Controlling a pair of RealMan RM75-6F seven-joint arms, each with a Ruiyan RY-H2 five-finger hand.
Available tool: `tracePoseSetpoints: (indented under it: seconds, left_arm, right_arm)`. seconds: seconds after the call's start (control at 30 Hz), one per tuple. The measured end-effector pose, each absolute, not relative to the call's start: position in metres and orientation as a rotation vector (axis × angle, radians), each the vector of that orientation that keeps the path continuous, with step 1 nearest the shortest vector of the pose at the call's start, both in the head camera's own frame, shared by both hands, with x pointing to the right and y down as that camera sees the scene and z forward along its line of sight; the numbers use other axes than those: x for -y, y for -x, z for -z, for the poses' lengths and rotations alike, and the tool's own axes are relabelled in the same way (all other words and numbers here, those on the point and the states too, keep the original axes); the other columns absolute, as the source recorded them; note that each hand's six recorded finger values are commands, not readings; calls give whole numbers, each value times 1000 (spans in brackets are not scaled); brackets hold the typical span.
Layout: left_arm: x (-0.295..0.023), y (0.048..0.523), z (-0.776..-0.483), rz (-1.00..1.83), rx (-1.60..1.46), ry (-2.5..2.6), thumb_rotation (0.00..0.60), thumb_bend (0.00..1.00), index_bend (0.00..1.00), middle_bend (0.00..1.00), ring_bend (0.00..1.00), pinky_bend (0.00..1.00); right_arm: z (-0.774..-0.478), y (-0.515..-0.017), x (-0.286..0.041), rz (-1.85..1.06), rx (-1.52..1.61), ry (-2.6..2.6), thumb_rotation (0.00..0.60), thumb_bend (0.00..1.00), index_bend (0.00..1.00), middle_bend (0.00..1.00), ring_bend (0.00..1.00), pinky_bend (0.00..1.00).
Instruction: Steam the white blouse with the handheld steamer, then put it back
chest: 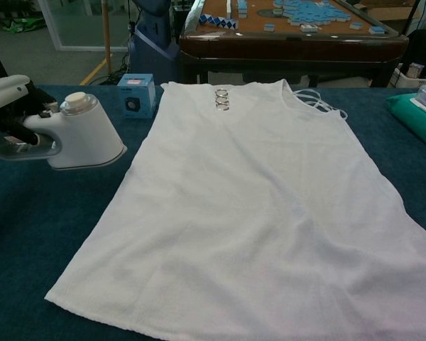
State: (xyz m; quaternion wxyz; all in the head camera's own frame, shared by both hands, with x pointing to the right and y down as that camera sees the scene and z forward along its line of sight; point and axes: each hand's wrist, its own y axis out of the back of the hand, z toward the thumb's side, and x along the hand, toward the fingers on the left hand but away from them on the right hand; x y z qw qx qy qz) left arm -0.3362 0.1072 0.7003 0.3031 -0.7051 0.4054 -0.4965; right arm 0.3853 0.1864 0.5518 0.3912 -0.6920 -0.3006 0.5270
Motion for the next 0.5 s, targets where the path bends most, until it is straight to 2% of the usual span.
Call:
tracePoseSetpoints:
  seconds: [0.1, 0.2, 0.4, 0.5]
  left_arm:
    - [-107, 324, -694, 1291, -1058, 1879, 600, 295, 774, 806, 695, 764]
    - [-103, 309, -687, 1256, -1040, 1884, 600, 295, 774, 806, 695, 764]
    - [-95, 281, -684, 1207, -1004, 1903, 600, 295, 774, 806, 695, 764]
    - [-94, 270, -685, 1195, -987, 1914, 600, 295, 774, 806, 695, 764]
  right_arm:
    - [-565, -362, -191, -1288, 664, 1867, 600, 824, 0, 121, 63, 143]
    - [-578, -339, -198, -1238, 556, 1966, 600, 885, 0, 83, 13, 87]
    - [-606, -299, -222, -1150, 361, 2114, 600, 884, 0, 80, 1, 58]
    - [-619, -289, -232, -1127, 313, 2143, 600, 786, 0, 80, 1, 50]
